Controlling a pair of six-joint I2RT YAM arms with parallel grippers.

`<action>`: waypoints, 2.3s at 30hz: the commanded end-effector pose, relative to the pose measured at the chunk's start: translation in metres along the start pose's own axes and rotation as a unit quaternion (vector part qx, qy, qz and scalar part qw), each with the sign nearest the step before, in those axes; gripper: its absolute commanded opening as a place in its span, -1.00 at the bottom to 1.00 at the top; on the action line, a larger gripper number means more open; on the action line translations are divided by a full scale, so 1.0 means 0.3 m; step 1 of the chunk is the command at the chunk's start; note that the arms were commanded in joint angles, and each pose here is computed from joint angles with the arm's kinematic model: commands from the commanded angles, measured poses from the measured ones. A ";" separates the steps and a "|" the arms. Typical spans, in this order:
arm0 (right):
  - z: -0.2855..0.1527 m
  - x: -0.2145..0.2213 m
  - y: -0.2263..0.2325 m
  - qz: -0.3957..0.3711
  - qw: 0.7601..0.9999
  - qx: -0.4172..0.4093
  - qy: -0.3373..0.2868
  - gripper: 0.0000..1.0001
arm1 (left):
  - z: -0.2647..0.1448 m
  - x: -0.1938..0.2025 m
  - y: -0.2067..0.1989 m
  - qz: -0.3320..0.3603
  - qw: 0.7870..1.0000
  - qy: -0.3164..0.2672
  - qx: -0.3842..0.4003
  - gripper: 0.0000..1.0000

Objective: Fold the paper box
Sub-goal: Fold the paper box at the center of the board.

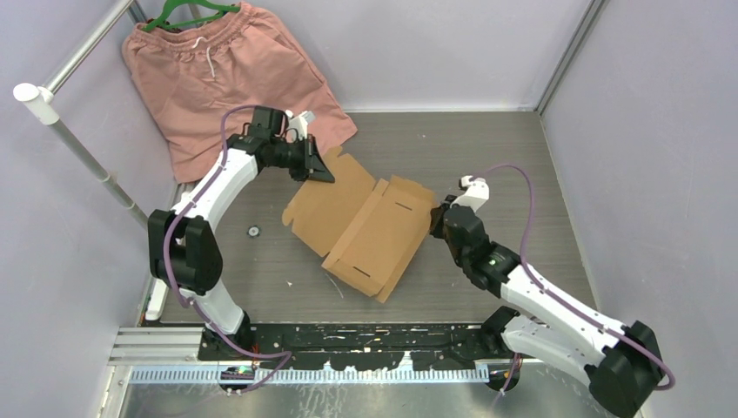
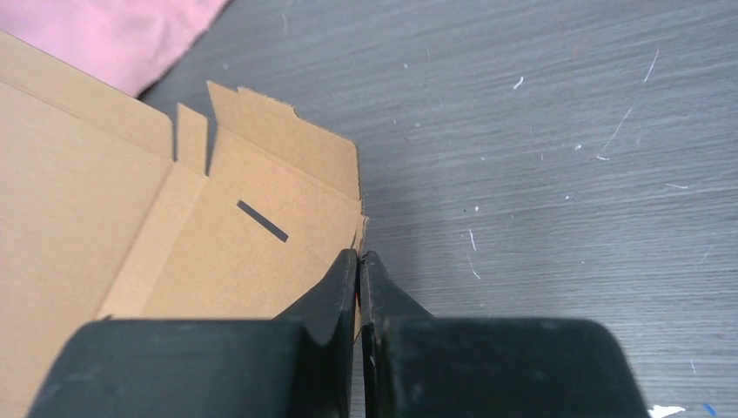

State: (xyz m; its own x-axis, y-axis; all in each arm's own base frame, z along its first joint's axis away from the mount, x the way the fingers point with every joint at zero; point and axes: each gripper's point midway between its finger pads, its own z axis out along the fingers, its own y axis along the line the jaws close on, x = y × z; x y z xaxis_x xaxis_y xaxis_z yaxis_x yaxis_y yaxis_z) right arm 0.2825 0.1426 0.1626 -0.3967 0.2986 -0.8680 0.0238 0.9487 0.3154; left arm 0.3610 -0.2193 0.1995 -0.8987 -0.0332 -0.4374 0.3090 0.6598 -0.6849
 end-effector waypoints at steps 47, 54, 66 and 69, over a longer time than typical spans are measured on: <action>-0.006 0.000 0.236 -0.231 0.952 -0.164 0.112 -0.93 | -0.082 -0.127 -0.109 0.085 0.996 -0.020 0.010 -0.90; 0.060 0.113 0.216 -0.247 0.942 -0.138 0.183 -0.93 | -0.091 -0.108 -0.215 0.123 0.991 -0.024 0.052 -0.90; 0.144 0.232 0.240 -0.236 0.932 -0.131 0.242 -0.95 | -0.053 -0.032 -0.286 0.161 0.984 -0.001 0.074 -0.88; 0.160 0.254 0.256 -0.231 0.929 -0.136 0.257 -0.95 | -0.025 -0.004 -0.274 0.170 0.983 0.015 0.063 -0.88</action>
State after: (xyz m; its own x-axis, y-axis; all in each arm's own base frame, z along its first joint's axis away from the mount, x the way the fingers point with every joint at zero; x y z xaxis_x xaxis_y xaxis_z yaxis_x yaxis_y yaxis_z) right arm 0.2877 0.2127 0.0841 -0.7080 -0.3378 -0.6202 -0.4383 0.8988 0.0108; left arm 0.3428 -0.2540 0.2407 -0.8184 0.1596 -0.5521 0.5276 0.5895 -0.6117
